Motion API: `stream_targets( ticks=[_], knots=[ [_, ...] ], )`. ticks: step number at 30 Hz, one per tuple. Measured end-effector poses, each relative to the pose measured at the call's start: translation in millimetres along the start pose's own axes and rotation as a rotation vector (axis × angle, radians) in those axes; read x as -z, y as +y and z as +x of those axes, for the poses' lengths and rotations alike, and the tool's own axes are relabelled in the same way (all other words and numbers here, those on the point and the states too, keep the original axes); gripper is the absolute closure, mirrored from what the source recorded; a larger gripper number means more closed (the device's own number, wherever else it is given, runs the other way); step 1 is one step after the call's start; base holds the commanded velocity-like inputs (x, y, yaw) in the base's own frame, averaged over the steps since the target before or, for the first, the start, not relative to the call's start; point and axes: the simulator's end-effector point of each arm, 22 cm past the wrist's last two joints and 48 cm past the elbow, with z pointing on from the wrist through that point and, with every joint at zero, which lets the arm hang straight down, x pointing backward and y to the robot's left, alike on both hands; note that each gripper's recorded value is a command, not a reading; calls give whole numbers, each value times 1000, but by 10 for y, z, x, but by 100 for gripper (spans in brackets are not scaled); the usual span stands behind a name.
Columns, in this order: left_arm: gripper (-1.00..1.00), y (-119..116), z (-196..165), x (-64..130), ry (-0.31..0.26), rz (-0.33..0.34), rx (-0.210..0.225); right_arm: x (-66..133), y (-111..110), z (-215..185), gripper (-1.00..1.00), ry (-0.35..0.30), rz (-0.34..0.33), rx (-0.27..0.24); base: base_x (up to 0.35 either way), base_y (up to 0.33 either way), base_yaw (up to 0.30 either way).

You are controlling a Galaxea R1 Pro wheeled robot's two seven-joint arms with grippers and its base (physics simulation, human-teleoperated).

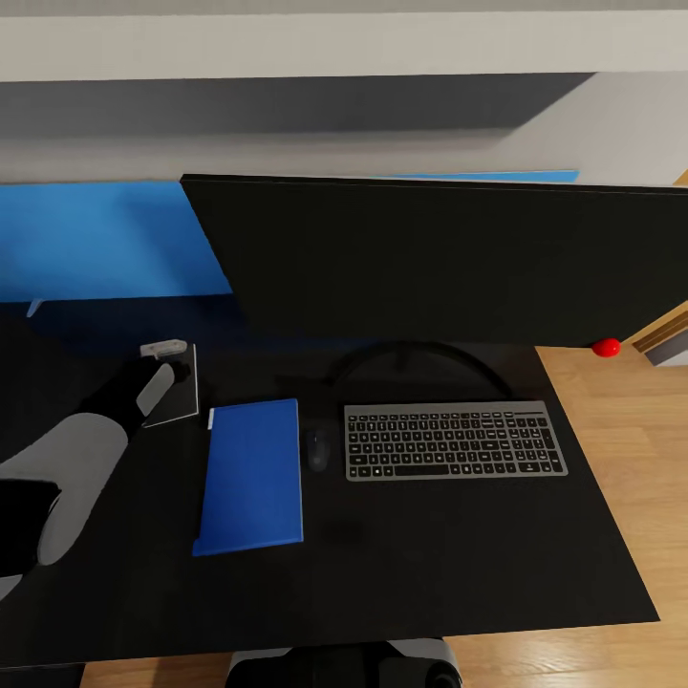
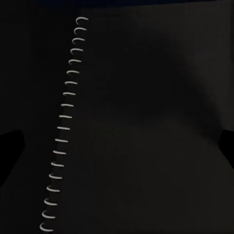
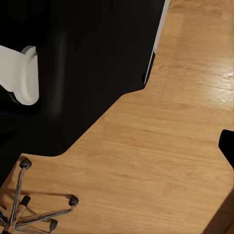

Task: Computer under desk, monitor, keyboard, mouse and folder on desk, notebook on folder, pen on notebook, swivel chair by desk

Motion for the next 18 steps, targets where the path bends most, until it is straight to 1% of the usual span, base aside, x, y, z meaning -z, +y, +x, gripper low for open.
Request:
stream_targets(
  ticks=[12,18],
  knots=[
    [-100,5,-5,-9,-6,2,6,-1,2,-5,-100,0,0,1,0,0,0],
    [-100,4,-9,-6,-16,0,-5,-1,2,-7,-100,0,0,1,-1,0,0]
  ],
)
